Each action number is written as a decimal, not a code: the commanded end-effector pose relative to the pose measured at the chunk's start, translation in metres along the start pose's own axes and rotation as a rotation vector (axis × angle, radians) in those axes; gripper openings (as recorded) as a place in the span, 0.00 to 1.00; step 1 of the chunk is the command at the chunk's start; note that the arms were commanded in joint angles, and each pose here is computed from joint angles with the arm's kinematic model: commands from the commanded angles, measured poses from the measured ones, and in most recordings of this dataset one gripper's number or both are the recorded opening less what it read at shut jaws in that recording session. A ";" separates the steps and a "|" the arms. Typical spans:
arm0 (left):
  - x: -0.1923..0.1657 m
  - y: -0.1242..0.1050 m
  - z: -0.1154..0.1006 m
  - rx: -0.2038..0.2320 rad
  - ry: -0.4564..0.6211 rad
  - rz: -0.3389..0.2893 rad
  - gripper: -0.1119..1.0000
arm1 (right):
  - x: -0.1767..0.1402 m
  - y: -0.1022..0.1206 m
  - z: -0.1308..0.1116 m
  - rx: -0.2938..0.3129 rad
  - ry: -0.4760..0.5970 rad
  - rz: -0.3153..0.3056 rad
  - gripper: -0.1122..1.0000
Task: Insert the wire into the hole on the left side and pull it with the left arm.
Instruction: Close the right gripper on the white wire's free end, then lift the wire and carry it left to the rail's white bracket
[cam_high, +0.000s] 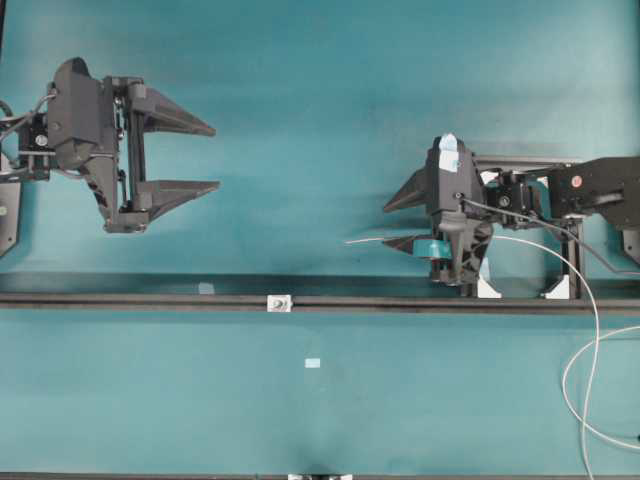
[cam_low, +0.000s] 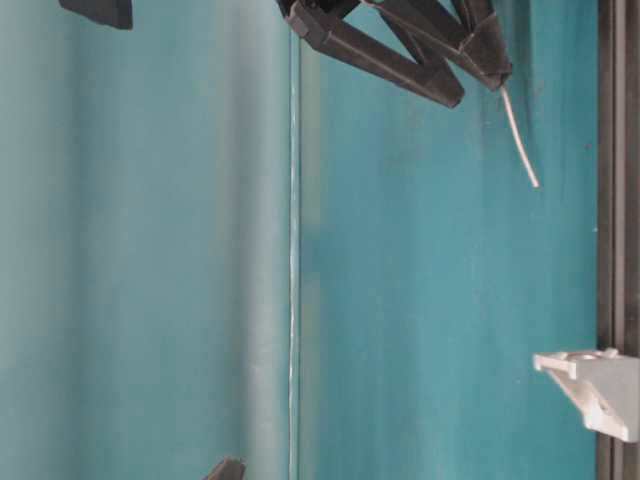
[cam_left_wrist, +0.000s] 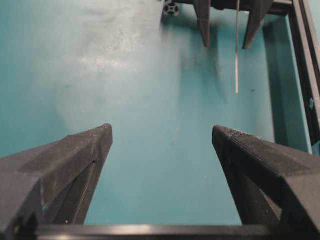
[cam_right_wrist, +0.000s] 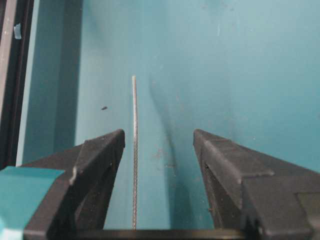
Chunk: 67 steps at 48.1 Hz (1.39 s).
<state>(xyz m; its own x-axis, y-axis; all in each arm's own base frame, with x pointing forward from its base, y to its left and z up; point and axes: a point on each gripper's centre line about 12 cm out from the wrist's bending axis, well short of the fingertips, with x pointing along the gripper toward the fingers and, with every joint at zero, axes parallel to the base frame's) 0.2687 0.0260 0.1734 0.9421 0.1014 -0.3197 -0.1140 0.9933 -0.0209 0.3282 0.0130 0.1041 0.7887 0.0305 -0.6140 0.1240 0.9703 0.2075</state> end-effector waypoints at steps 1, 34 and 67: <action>0.000 0.001 0.004 -0.004 -0.017 0.005 0.70 | 0.001 0.003 0.008 -0.001 -0.025 0.009 0.72; -0.001 0.004 0.002 -0.006 -0.013 0.014 0.70 | 0.004 0.001 0.002 -0.001 0.002 0.001 0.49; -0.001 0.004 0.002 -0.006 -0.013 0.014 0.70 | 0.002 0.002 0.006 -0.002 -0.005 0.003 0.15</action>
<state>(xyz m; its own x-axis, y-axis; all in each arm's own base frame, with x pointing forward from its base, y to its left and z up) 0.2669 0.0287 0.1714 0.9390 0.1113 -0.3255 -0.1253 0.9919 -0.0222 0.3283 0.0140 0.0973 0.7714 0.0322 -0.6356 0.1267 0.9710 0.2030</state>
